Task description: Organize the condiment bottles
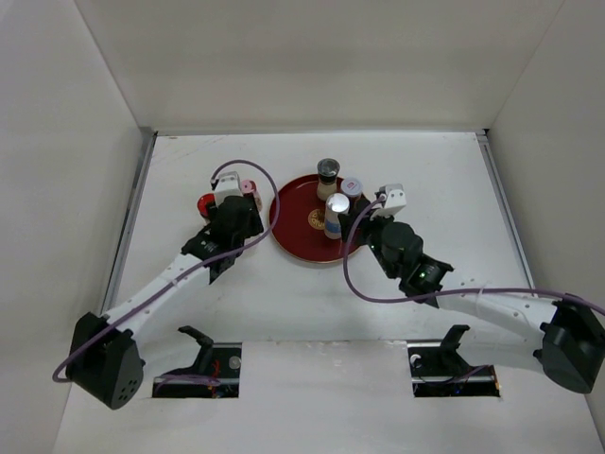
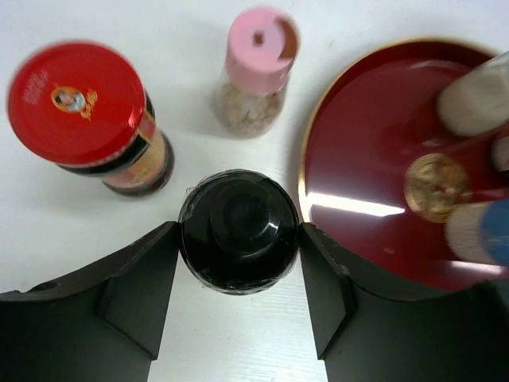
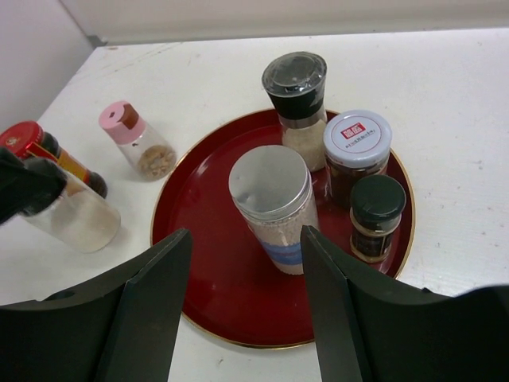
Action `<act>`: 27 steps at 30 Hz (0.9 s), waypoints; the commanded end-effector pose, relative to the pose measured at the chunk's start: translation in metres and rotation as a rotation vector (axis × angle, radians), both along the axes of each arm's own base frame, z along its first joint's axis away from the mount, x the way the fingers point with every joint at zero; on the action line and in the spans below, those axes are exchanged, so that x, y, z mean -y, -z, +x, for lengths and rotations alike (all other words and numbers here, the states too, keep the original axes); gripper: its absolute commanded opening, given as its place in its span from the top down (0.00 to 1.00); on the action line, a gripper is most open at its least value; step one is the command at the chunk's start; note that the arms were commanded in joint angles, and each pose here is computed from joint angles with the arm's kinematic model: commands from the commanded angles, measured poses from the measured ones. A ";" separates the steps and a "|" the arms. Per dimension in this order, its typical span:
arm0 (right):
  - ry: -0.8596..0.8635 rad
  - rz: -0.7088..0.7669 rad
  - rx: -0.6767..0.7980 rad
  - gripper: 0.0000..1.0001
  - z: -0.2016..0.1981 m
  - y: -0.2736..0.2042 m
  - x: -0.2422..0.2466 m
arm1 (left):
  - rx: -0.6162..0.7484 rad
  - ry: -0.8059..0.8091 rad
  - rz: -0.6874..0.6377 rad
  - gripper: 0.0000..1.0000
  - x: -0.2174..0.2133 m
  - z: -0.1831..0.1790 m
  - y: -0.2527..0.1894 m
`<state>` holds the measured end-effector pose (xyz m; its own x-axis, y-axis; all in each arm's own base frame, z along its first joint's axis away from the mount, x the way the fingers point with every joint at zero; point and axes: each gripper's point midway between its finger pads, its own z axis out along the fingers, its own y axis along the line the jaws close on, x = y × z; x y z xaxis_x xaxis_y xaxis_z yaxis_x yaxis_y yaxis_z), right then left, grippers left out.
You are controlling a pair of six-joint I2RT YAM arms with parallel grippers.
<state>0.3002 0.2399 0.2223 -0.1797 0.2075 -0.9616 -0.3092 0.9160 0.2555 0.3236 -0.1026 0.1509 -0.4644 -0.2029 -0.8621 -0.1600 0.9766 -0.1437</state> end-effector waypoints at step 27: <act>0.107 0.157 0.073 0.36 0.010 -0.023 0.031 | 0.299 0.181 -0.164 0.69 0.150 0.142 -0.067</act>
<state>0.3075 0.2109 0.2282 -0.1263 0.3089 -0.9427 -0.2367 0.9135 0.3310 0.4364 -0.2335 0.1437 -0.4231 -0.1715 -0.8897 0.0195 0.9800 -0.1981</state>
